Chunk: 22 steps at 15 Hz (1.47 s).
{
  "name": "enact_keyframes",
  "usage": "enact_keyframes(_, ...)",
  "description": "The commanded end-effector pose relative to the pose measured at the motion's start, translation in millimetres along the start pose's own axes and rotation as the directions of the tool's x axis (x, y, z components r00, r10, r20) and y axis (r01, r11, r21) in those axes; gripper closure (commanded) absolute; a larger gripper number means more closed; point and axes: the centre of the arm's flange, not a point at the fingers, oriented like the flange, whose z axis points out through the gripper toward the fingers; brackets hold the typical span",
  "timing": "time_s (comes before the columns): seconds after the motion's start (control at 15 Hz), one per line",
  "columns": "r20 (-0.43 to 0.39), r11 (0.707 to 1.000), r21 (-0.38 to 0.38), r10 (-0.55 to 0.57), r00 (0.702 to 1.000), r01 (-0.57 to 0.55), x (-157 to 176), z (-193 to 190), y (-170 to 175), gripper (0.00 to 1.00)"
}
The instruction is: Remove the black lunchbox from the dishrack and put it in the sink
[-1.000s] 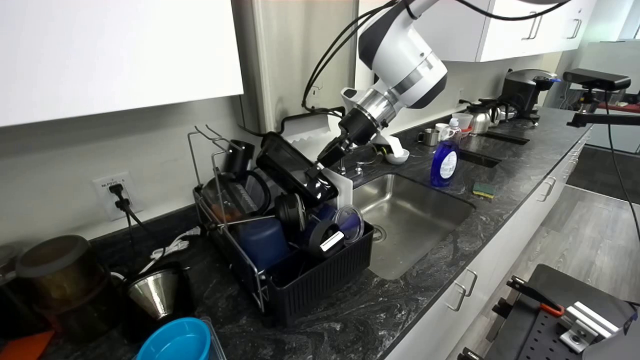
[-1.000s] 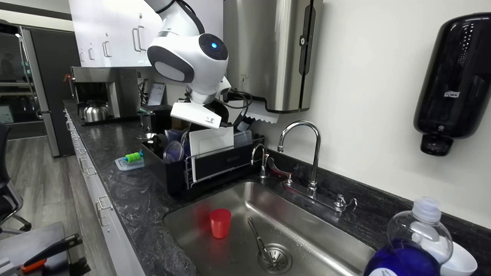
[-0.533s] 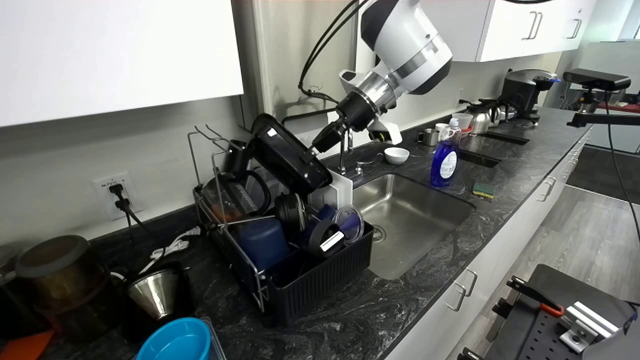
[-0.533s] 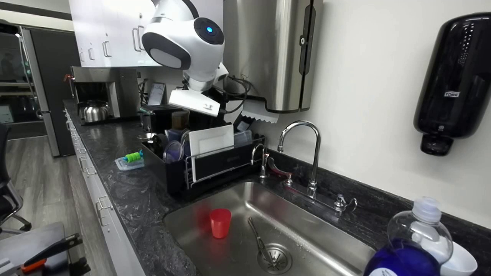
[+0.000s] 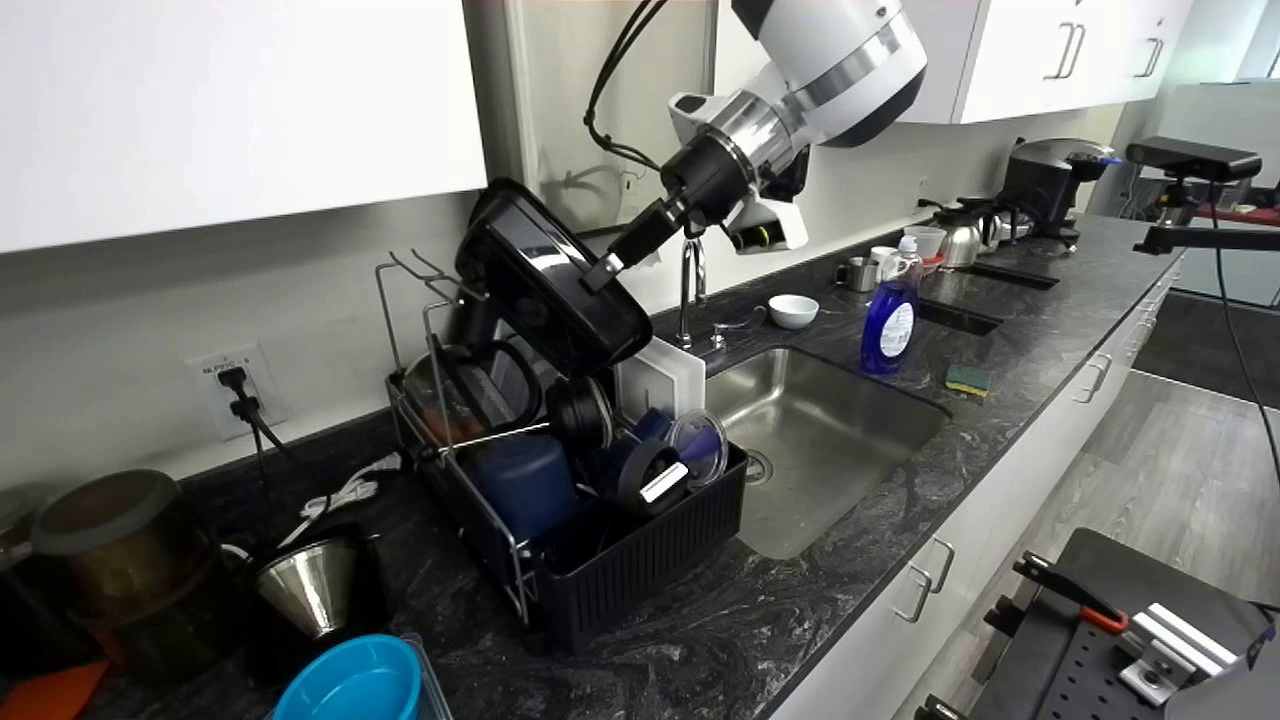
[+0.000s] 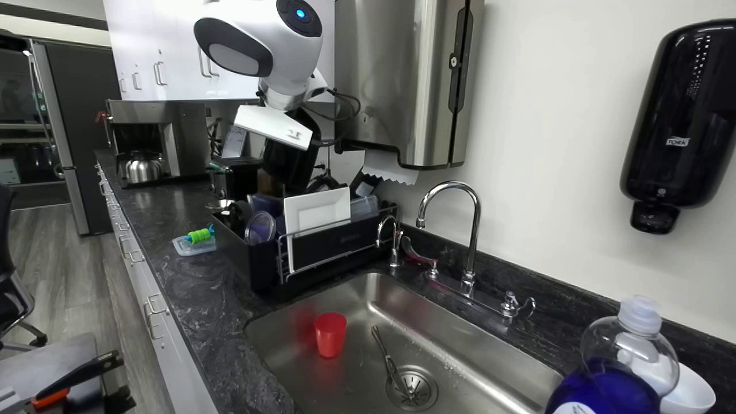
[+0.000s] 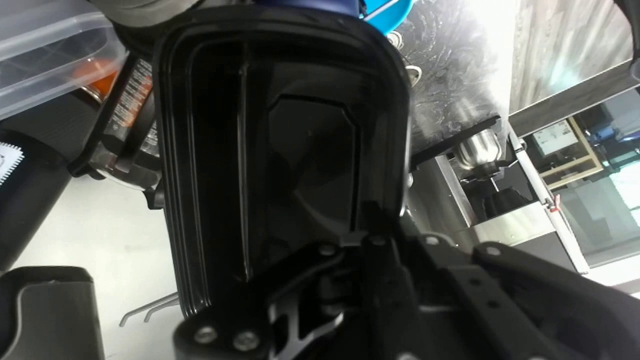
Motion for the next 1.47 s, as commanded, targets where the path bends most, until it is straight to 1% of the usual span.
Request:
enact_keyframes(0.0,0.036,0.999,0.037,0.027,0.999,-0.029,1,-11,-17,0.98)
enact_keyframes(0.27,0.1,0.999,0.037,0.028,0.995,-0.032,4,-27,-36,0.98)
enact_keyframes(0.4,0.129,0.999,0.025,0.023,0.991,-0.026,4,-36,-45,0.98)
enact_keyframes(0.67,0.193,1.0,0.013,-0.03,0.981,0.028,0,-55,-60,0.98)
enact_keyframes(0.8,0.241,0.998,0.004,-0.059,0.969,0.06,-7,-64,-62,0.98)
enact_keyframes(0.93,0.305,0.996,0.007,-0.087,0.948,0.089,-17,-72,-61,0.98)
enact_keyframes(1.07,0.352,0.994,0.002,-0.104,0.93,0.111,-24,-82,-58,0.98)
enact_keyframes(1.27,0.405,0.99,-0.005,-0.128,0.905,0.142,-28,-93,-55,0.98)
enact_keyframes(1.4,0.425,0.987,-0.008,-0.142,0.894,0.161,-28,-99,-55,0.98)
